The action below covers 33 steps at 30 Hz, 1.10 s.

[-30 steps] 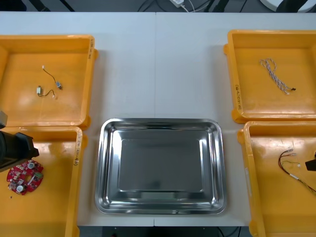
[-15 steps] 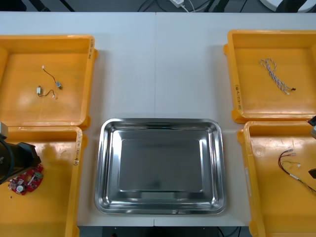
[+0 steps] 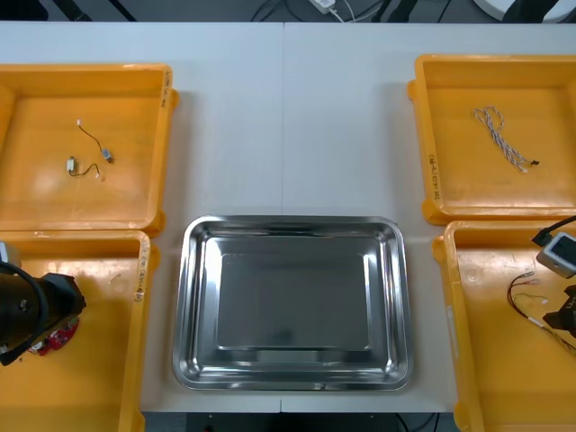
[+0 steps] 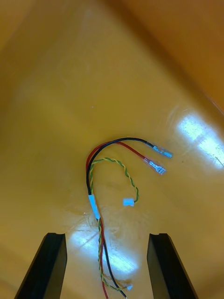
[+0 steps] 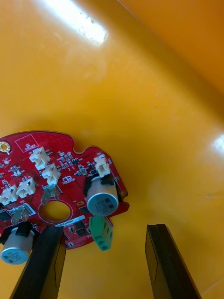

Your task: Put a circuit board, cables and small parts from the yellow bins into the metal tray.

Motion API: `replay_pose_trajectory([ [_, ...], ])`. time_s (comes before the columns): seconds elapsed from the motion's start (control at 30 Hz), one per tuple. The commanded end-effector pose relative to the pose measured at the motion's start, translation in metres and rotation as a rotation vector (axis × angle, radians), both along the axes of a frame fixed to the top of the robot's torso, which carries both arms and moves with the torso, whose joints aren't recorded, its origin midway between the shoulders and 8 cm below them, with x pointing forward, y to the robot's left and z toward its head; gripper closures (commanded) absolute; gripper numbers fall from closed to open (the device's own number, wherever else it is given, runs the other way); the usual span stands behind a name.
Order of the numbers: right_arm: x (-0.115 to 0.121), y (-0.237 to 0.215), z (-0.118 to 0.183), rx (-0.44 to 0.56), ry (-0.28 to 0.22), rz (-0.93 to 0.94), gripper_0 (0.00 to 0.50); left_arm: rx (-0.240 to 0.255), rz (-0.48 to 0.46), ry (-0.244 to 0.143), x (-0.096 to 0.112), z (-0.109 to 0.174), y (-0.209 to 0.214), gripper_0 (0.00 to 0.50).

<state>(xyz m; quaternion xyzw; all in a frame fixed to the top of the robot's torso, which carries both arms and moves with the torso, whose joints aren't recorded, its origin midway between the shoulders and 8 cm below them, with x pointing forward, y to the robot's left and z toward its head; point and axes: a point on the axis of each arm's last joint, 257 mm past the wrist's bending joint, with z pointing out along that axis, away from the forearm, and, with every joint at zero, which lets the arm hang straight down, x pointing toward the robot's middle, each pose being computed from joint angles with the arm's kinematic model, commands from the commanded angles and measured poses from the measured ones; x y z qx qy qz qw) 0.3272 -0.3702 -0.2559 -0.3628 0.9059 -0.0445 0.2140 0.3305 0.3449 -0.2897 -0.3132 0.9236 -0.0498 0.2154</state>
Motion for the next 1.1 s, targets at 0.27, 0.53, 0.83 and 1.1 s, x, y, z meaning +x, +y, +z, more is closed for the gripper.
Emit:
replay_pose_trajectory([
  [0.27, 0.0, -0.001, -0.028, -0.002, 0.002, 0.06, 0.0, -0.065, 0.079, -0.006, -0.008, -0.008, -0.019, 0.0],
  [0.53, 0.004, -0.005, -0.042, -0.007, -0.003, 0.049, 0.0, -0.07, 0.096, 0.003, -0.01, -0.012, -0.017, 0.0],
  [0.83, 0.004, -0.003, -0.05, -0.024, 0.001, 0.06, 0.0, -0.06, 0.1, -0.001, -0.007, -0.017, -0.011, 0.0],
  [1.1, 0.004, -0.004, -0.056, -0.039, 0.001, 0.062, 0.0, -0.055, 0.1, -0.002, -0.009, -0.02, -0.009, 0.0],
])
